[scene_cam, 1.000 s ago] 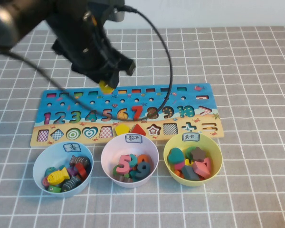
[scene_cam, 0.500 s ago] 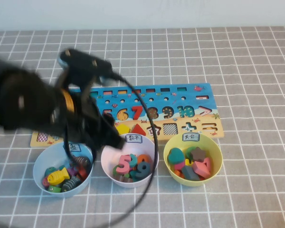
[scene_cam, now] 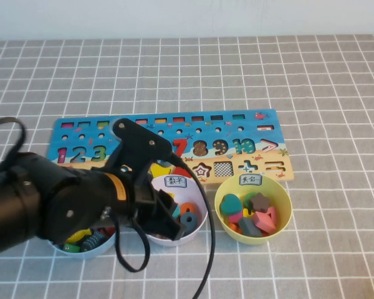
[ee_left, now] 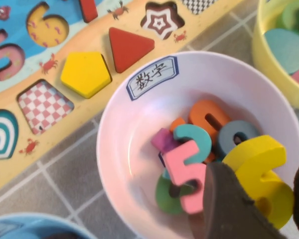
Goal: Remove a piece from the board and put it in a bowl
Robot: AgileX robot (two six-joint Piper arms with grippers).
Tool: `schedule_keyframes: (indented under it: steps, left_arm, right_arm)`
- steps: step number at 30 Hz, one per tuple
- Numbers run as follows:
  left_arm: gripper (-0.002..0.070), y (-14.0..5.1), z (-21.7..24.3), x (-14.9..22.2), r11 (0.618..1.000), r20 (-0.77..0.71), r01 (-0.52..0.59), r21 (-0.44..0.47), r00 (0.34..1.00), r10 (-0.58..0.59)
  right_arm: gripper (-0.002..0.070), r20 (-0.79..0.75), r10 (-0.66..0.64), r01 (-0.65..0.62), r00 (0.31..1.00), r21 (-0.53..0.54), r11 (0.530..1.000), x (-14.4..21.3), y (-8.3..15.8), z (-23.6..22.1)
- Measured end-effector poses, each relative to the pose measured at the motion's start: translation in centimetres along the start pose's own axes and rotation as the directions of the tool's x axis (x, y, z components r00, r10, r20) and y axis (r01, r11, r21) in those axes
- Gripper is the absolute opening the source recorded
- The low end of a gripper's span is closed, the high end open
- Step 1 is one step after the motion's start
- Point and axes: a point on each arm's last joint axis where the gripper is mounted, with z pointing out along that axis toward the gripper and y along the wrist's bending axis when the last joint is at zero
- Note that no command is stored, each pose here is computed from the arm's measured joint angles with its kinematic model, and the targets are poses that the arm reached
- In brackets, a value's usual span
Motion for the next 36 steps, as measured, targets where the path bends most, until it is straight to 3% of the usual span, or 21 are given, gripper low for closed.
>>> schedule_keyframes:
  steps: [10,20,36]
  left_arm:
    - [0.0231,0.1,2.9,0.1,1.0,-0.046,0.0,-0.003,0.999,0.0]
    - [0.0231,2.7,3.9,-0.9,0.996,-0.067,0.071,-0.058,0.995,-0.075]
    - [0.023,2.8,4.9,-0.6,0.993,-0.091,0.11,-0.049,0.989,-0.115]
  right_arm:
    - [-0.0017,0.0,0.0,0.0,1.0,0.0,1.0,0.0,0.0,0.0]
    - [-0.0017,0.0,0.0,0.0,1.0,0.0,1.0,0.0,0.0,0.0]
    - [-0.0017,0.002,0.0,0.0,1.0,0.0,1.0,0.0,0.0,0.0]
